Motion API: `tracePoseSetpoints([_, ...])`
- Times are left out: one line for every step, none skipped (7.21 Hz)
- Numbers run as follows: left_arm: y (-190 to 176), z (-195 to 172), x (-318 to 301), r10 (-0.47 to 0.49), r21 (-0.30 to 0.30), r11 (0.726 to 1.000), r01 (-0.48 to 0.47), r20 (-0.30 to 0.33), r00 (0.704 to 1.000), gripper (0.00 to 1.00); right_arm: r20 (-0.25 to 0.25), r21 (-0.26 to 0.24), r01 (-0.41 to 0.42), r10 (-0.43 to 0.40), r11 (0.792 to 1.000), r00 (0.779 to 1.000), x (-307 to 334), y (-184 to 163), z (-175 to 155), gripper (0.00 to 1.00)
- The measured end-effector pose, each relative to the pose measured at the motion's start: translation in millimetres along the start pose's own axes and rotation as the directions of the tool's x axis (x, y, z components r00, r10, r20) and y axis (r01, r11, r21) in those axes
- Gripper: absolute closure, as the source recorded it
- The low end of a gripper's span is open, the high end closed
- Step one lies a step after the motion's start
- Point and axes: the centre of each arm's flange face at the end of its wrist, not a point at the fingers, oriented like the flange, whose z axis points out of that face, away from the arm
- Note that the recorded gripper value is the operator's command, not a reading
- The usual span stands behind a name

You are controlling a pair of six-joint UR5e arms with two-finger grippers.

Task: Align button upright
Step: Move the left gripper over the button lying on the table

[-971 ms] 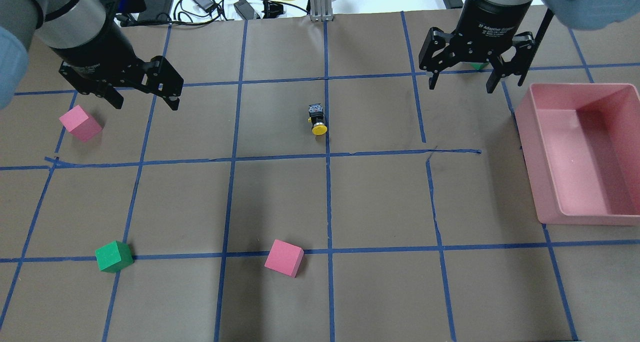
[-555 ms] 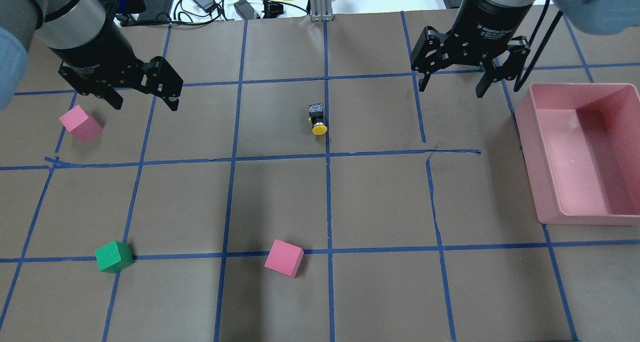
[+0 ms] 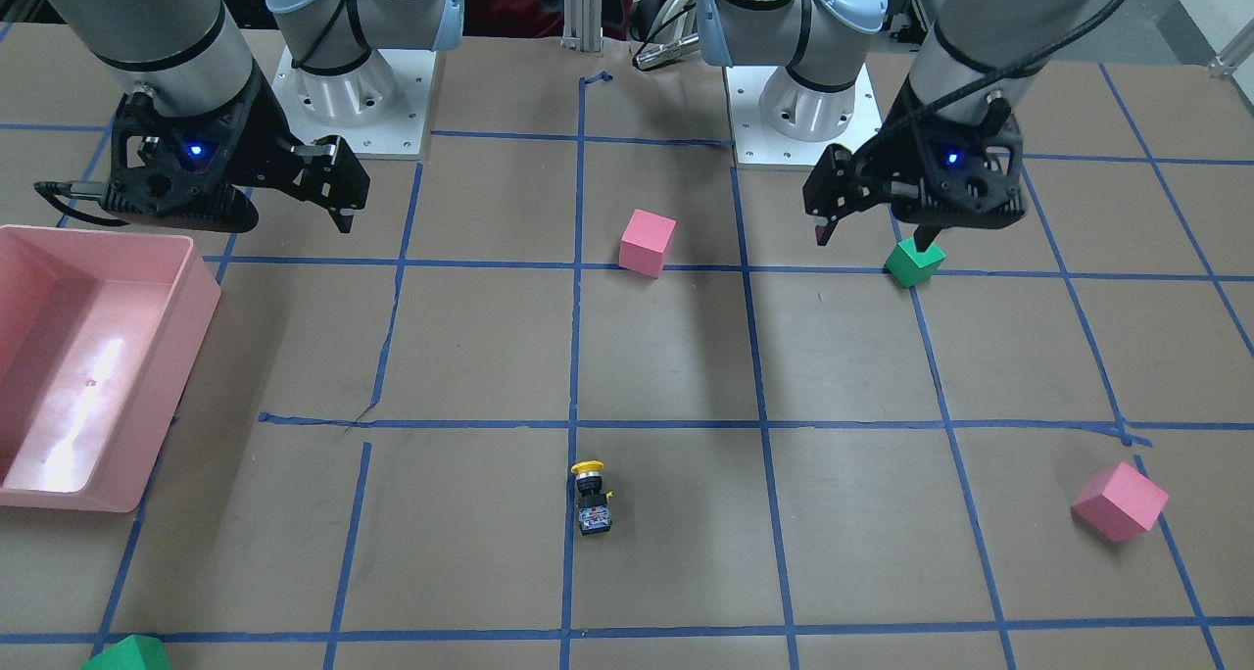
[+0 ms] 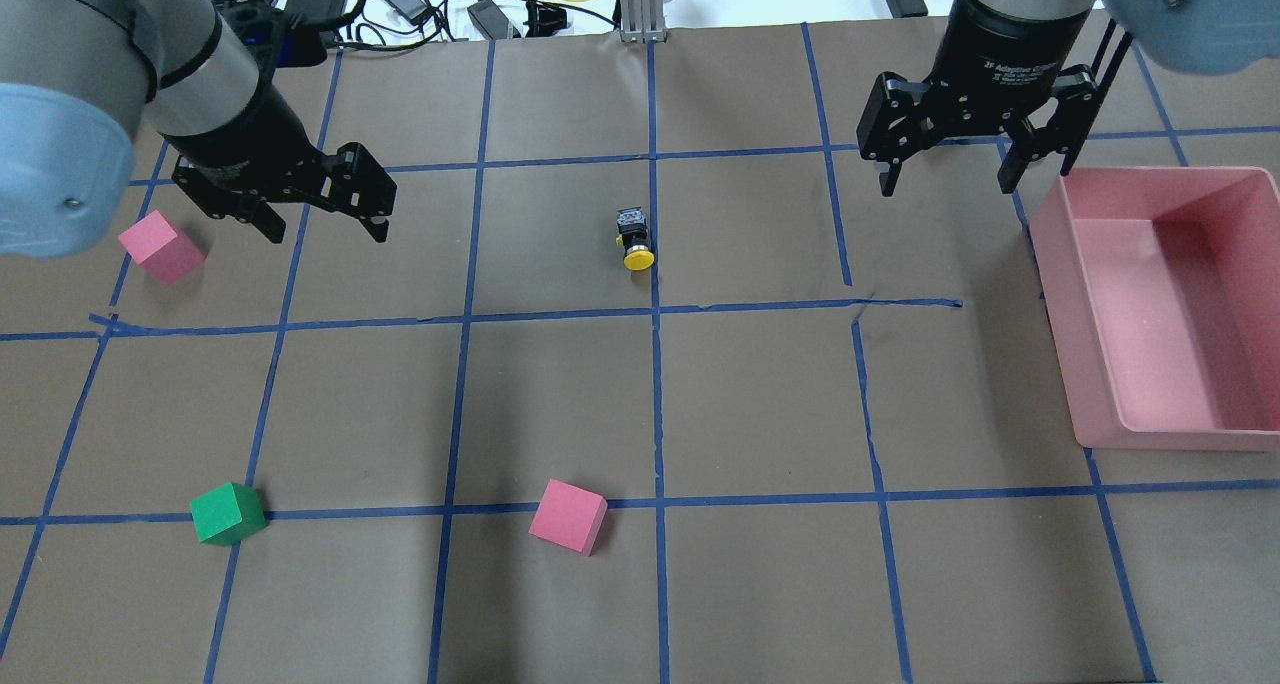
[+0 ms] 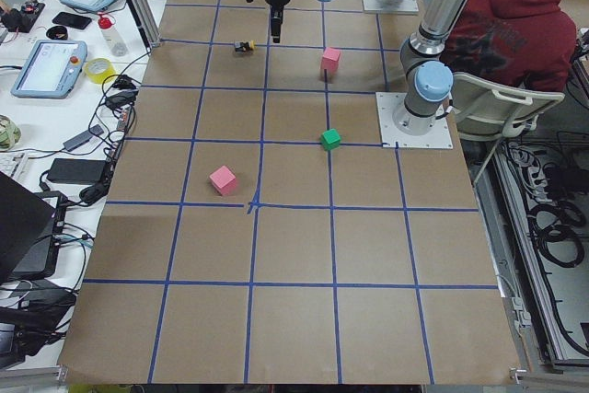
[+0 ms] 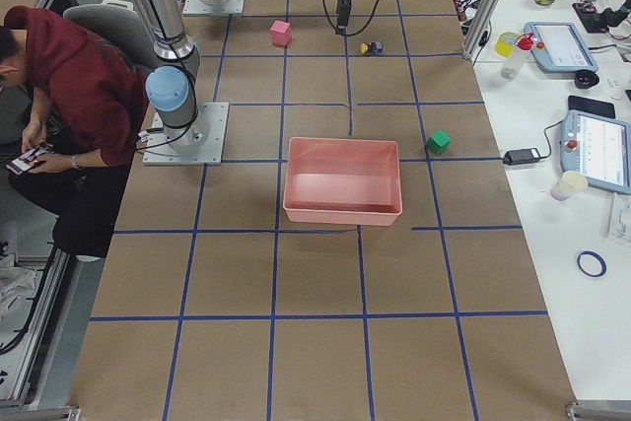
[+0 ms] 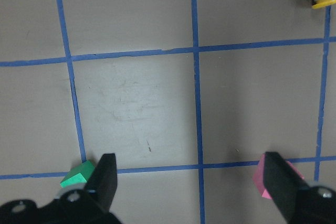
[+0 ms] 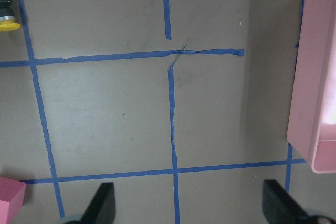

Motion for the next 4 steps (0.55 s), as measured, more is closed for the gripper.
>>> tracePoseSetpoints([-2.0,26.8,7.0,-0.024,0.018,1.000,0.024,-0.010,1.000,0.00,-0.007,0.000,0.003,-0.003,1.000,1.000,0.7,0.0,0.3,0.00])
tracePoseSetpoints([-5.5,50.2,22.9,-0.045,0.043,0.998,0.046,-0.015,0.999,0.00,-0.011,0.000,0.006,-0.006,1.000,1.000,0.7,0.4,0.2,0.00])
tracePoseSetpoints([-11.4,71.3,43.4,-0.061,0.065,0.996,0.062,-0.017,0.998,0.00,-0.013,0.000,0.014,-0.014,1.000,1.000,0.7,0.7,0.1,0.00])
tracePoseSetpoints([-17.8,90.4,62.8,-0.073,0.086,0.994,0.074,-0.019,0.997,0.00,-0.014,-0.001,0.030,-0.030,1.000,0.999,0.7,0.7,0.1,0.00])
